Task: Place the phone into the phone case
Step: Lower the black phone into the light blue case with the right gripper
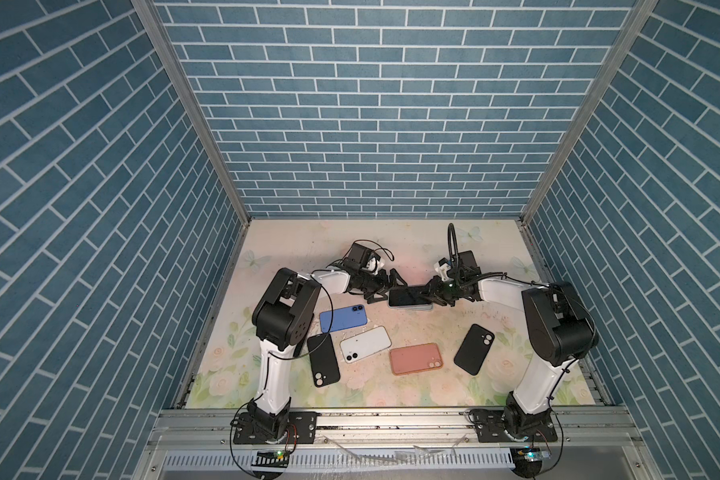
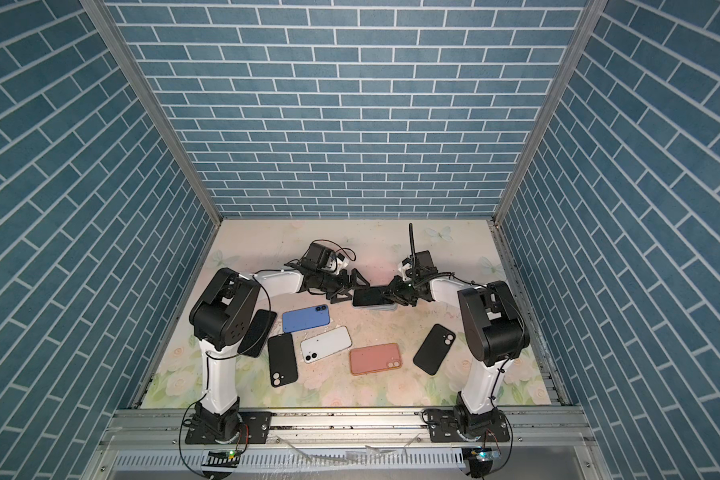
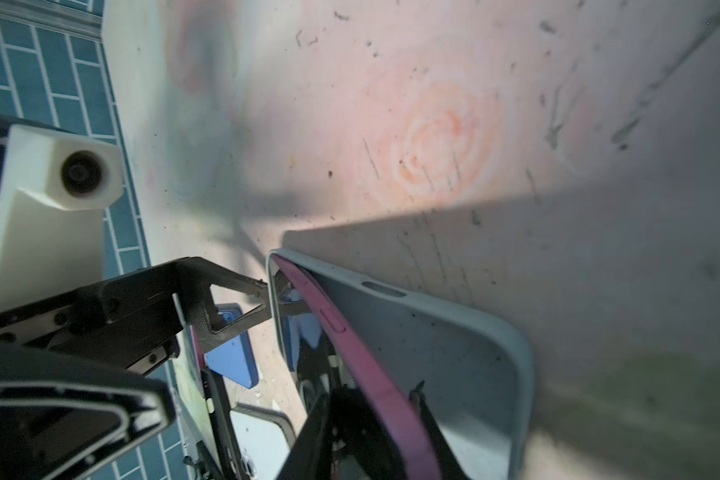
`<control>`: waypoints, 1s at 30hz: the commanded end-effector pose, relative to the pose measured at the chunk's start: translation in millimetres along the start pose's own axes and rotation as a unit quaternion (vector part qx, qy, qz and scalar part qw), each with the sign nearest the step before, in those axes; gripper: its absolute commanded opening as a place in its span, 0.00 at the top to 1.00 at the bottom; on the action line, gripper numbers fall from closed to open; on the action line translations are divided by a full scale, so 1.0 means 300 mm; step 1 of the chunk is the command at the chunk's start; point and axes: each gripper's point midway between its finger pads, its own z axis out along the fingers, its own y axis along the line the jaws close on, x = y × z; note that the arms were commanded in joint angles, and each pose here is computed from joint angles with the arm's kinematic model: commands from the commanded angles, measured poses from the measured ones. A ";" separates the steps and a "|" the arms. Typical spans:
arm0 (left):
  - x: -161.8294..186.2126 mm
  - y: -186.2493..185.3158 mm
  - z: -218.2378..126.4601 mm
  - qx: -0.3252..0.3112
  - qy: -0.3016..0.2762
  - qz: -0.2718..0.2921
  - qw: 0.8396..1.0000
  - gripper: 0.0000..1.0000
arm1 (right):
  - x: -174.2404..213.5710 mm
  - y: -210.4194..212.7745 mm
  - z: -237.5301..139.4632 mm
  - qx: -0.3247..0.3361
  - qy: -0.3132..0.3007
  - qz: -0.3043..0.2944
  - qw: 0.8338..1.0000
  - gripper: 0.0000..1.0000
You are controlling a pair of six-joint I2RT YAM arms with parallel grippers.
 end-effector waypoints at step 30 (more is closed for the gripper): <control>0.016 -0.034 0.002 -0.026 -0.008 0.037 0.999 0.10 | -0.048 -0.161 -0.153 0.214 -0.008 -0.089 0.973 0.49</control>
